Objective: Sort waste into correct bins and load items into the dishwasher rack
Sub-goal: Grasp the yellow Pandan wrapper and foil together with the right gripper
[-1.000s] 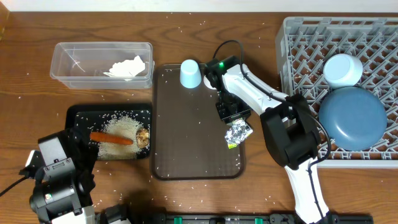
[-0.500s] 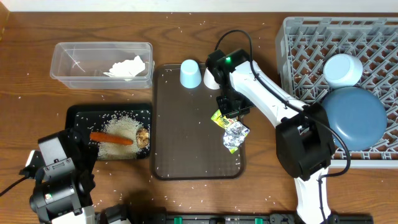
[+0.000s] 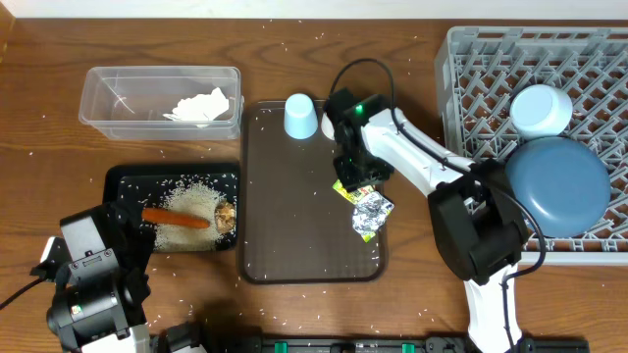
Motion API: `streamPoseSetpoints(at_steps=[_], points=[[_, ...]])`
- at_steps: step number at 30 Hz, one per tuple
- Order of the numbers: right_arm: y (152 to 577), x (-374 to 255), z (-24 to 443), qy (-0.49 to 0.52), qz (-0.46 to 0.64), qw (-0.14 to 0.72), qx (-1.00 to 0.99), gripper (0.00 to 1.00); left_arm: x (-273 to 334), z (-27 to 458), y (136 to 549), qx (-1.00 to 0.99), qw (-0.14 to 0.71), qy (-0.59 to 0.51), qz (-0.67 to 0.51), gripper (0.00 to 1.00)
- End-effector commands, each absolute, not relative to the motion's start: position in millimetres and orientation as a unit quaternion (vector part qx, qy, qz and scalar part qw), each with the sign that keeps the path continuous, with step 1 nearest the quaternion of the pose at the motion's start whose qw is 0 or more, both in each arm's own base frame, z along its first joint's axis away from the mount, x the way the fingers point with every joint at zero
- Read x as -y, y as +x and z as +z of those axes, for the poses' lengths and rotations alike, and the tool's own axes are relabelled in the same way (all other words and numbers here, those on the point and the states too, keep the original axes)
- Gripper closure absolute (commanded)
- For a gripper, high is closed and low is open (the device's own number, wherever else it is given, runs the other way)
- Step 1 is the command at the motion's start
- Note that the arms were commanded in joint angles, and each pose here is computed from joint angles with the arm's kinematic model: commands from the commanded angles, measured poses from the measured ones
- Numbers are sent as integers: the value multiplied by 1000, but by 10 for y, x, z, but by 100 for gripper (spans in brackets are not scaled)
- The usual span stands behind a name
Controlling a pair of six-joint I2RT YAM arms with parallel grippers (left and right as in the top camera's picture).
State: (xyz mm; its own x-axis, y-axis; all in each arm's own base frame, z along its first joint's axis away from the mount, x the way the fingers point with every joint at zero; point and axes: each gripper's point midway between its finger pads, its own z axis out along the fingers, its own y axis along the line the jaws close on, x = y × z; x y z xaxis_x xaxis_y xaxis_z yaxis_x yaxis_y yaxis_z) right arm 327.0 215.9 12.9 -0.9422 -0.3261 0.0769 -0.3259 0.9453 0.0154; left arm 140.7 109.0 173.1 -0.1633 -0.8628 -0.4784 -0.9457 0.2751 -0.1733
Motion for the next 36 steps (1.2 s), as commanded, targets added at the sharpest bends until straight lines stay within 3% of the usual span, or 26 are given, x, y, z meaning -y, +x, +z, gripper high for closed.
streamPoseSetpoints(at_steps=[1,4,10,26,27,28,30,31,36], points=[[3197,-2210,101,187,-12,45,981,57,-1113,1781,1406,-758,255,-594,87,2],[3201,-2220,101,192,-13,43,980,67,-1114,1781,1405,-758,255,-594,88,2],[3194,-2224,112,192,-13,44,980,99,-1113,1781,1406,-758,255,-594,87,2],[3267,-2570,795,199,-104,14,974,99,-1114,1781,1405,-758,255,-594,88,2],[3260,-2565,802,199,-103,14,974,96,-1114,1781,1405,-758,255,-594,88,2],[3248,-2553,807,202,-101,16,974,78,-1113,1781,1406,-758,255,-594,87,2],[3221,-2525,783,217,-96,21,971,29,-1114,1781,1405,-758,255,-594,88,2],[3212,-2499,746,227,-90,24,969,25,-1114,1781,1405,-758,255,-594,88,2],[3152,-2464,542,264,-87,32,960,31,-1114,1781,1405,-758,255,-594,88,2]])
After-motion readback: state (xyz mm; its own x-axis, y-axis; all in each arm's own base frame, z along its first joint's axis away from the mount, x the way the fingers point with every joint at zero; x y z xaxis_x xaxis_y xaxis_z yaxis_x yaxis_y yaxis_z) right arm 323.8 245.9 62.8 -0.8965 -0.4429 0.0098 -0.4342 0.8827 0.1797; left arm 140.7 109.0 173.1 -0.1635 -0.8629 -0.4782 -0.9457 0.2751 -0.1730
